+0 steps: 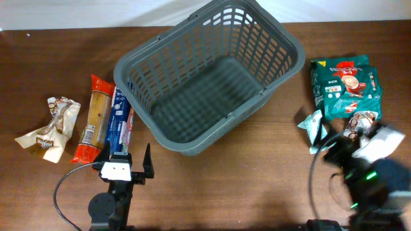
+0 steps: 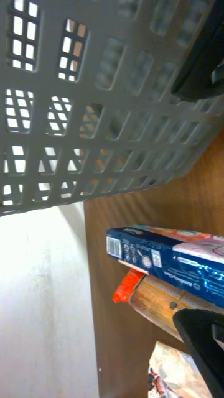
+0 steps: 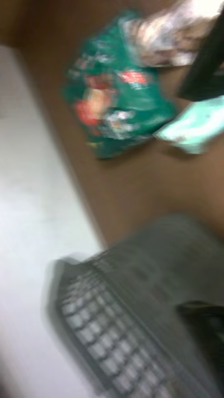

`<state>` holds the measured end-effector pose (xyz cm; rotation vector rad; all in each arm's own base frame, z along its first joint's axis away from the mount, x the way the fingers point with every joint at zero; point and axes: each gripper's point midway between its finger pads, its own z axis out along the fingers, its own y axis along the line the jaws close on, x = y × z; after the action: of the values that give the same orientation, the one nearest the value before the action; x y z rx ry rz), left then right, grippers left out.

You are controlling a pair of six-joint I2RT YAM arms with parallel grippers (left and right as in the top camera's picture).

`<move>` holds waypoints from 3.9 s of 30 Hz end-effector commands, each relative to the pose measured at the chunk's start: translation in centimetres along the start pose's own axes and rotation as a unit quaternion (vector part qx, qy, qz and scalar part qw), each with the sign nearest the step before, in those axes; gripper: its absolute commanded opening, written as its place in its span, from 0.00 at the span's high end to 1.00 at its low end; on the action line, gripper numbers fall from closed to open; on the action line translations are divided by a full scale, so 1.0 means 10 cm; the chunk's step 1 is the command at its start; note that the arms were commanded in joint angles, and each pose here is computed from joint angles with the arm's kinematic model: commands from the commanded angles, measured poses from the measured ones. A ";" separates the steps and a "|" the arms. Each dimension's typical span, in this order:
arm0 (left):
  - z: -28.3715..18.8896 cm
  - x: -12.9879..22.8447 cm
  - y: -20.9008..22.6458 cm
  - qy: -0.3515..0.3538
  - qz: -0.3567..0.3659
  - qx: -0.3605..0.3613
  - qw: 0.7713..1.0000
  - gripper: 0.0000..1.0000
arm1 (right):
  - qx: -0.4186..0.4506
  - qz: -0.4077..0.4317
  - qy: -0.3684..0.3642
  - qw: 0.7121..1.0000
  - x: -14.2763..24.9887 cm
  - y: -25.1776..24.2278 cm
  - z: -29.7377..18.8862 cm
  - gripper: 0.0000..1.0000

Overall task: Pack container
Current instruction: 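Reach the right gripper to the grey basket's right rim, then grip the basket rim with the right gripper and pull it toward center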

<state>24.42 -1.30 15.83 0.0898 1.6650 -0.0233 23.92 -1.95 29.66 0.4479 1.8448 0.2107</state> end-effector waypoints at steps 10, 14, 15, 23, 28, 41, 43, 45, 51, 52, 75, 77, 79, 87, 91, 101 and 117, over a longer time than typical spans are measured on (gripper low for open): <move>0.00 0.00 -0.03 -0.003 -0.003 0.007 1.000 0.01 | -0.176 -0.132 0.130 0.967 -1.50 1.32 0.25 0.01; 0.00 0.00 -0.03 -0.003 -0.003 0.007 1.000 0.01 | -0.192 -0.129 0.174 0.957 -1.57 1.43 0.81 0.01; 0.00 0.00 -0.03 -0.003 -0.003 0.007 1.000 0.01 | -0.194 -0.125 0.186 0.955 -1.54 1.44 0.96 0.01; 0.00 0.00 -0.03 -0.003 -0.003 0.007 1.000 0.01 | -0.140 -0.146 0.322 0.925 -0.74 1.01 2.04 0.01; 0.00 0.00 -0.03 -0.003 -0.003 0.007 1.000 0.01 | -0.134 -0.194 0.387 0.891 -0.28 0.88 2.23 0.05; 0.00 0.00 -0.03 -0.003 -0.003 0.007 1.000 0.01 | -0.102 -0.241 0.417 0.871 -0.06 0.84 2.25 0.26; 0.00 0.00 -0.03 -0.003 -0.003 0.007 1.000 0.01 | -0.102 -0.241 0.417 0.871 -0.06 0.84 2.25 0.36; 0.00 0.00 -0.03 -0.003 -0.003 0.007 1.000 0.01 | -0.101 -0.241 0.418 0.870 -0.05 0.84 2.25 0.39; 0.00 0.00 -0.03 -0.003 -0.003 0.007 1.000 0.01 | -0.105 -0.244 0.421 0.867 0.01 0.88 2.29 0.34; 0.00 0.00 -0.03 -0.003 -0.003 0.007 1.000 0.01 | -0.108 -0.246 0.420 0.867 0.02 0.91 2.31 0.34; 0.00 0.00 -0.03 -0.003 -0.003 0.007 1.000 0.01 | -0.056 -0.227 0.445 0.865 0.26 0.91 2.41 0.96; 0.00 0.00 -0.03 -0.003 -0.003 0.007 1.000 0.01 | -0.044 -0.207 0.451 0.867 0.27 0.90 2.38 0.96; 0.00 0.00 -0.03 -0.003 -0.003 0.007 1.000 0.01 | -0.033 -0.187 0.457 0.869 0.28 0.89 2.36 0.96; 0.00 0.00 -0.03 -0.003 -0.003 0.007 1.000 0.01 | 0.029 -0.095 0.466 0.879 0.31 0.84 2.32 0.96; 0.00 0.00 -0.03 -0.003 -0.003 0.007 1.000 0.01 | 0.036 -0.091 0.477 0.873 0.34 0.82 2.26 0.96; 0.00 0.00 -0.03 -0.003 -0.003 0.007 1.000 0.01 | 0.052 -0.080 0.504 0.859 0.41 0.77 2.12 0.96; 0.00 0.00 -0.03 -0.003 -0.003 0.007 1.000 0.01 | 0.104 -0.009 0.485 0.868 0.34 0.75 2.11 0.96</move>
<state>24.41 -1.31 15.91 0.0898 1.6612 -0.0238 44.59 7.46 23.23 0.3048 2.8941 0.4372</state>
